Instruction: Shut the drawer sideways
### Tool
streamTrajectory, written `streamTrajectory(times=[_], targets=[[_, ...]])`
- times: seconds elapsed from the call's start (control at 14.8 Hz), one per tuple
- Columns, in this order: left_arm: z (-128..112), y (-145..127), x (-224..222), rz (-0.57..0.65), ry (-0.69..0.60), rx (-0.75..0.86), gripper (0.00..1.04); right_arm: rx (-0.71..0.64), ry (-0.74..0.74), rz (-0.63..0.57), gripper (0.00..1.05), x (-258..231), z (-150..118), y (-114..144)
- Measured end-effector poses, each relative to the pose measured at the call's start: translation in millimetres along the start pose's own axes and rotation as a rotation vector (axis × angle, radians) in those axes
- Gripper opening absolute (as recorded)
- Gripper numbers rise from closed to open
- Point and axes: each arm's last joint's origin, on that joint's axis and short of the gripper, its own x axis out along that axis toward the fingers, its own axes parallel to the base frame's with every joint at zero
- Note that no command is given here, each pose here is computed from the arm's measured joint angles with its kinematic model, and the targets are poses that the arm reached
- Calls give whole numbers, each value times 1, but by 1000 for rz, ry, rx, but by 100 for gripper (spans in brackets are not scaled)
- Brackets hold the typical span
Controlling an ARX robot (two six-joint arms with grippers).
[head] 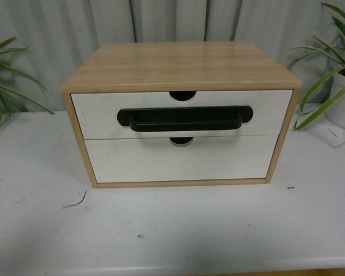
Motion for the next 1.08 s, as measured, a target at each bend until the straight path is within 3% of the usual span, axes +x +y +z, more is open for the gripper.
streamTrajectory(times=[1.08], targets=[[-11,0,-19,0,-2,0,2,0,11,0,2,-14,-6,0]])
